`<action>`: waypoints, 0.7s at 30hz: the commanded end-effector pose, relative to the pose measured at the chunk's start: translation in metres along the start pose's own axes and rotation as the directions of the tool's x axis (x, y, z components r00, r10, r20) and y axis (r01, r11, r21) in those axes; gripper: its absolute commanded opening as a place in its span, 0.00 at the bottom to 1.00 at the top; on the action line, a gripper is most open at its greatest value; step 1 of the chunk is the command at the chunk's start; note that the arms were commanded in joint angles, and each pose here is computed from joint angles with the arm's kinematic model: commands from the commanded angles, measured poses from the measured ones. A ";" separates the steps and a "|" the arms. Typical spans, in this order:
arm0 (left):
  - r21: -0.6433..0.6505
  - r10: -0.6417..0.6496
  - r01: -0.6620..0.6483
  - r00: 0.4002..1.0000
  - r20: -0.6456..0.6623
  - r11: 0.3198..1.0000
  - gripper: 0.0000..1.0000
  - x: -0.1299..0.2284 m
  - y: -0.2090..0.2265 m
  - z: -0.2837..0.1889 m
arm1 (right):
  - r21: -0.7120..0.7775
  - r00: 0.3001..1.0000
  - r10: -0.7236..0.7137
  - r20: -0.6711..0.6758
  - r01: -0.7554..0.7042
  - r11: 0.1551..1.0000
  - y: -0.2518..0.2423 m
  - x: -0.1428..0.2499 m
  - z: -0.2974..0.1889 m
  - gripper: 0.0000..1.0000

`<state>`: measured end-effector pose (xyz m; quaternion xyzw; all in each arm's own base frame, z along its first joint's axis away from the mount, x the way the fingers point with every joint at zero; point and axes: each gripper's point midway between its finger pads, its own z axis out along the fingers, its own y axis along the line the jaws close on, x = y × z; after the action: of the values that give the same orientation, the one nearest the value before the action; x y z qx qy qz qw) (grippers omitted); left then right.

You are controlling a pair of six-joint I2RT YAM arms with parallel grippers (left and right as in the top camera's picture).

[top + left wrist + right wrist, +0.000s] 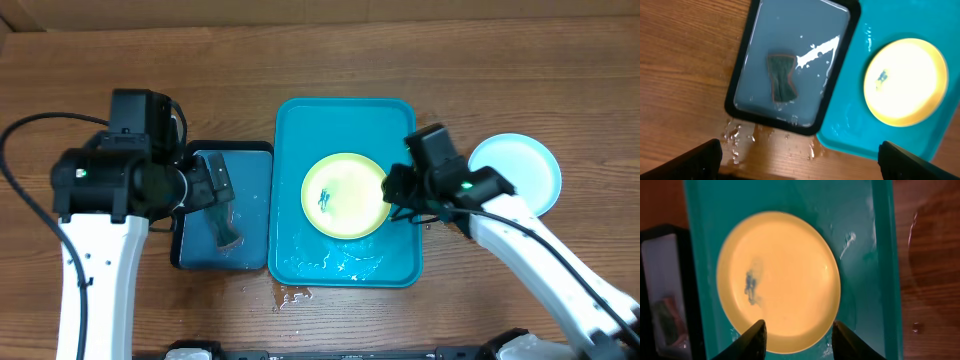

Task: Clean dirty plates on tray and stack at the side
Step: 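Drag the remaining yellow plate to the tray center with right gripper, then grasp the sponge with the left gripper, move over yellow plate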

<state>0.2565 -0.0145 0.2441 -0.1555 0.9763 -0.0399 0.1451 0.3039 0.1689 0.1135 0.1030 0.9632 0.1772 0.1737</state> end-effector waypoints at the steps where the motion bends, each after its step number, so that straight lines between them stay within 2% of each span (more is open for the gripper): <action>1: -0.063 0.011 -0.015 0.998 -0.060 0.998 0.99 0.011 0.013 0.043 | -0.047 0.973 -0.182 0.142 0.191 0.981 0.019 -0.025 -0.050 0.51; 4: -0.125 -0.039 0.029 0.997 -0.071 0.992 0.93 0.018 0.026 0.082 | -0.039 0.972 -0.187 0.143 0.194 0.980 0.016 -0.022 -0.057 0.55; 6: -0.149 -0.058 0.044 0.994 -0.091 0.988 0.86 0.026 0.032 0.106 | -0.026 0.975 -0.187 0.123 0.192 0.981 0.012 -0.018 -0.054 0.61; 8: -0.159 -0.059 0.040 0.992 -0.113 0.986 0.80 0.032 0.035 0.131 | -0.010 0.973 -0.207 0.097 0.209 0.978 0.008 -0.014 -0.051 0.62; 14: -0.108 -0.021 0.000 0.982 -0.190 0.994 0.63 0.044 0.028 0.192 | 0.015 0.977 -0.206 0.047 0.206 0.979 0.000 -0.006 -0.044 0.62; 19: -0.117 -0.035 -0.001 0.953 -0.301 0.993 0.27 0.060 0.029 0.233 | 0.023 0.978 -0.204 0.033 0.204 0.979 -0.002 -0.003 -0.040 0.63; 21: -0.103 -0.039 0.005 0.942 -0.333 0.995 0.04 0.066 0.026 0.242 | 0.025 0.978 -0.204 0.031 0.203 0.979 -0.003 -0.003 -0.040 0.62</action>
<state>0.2704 -0.0095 0.0106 -0.1637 0.9865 0.0050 0.0065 0.2892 0.1553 0.1492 0.0097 0.9672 0.1516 0.2038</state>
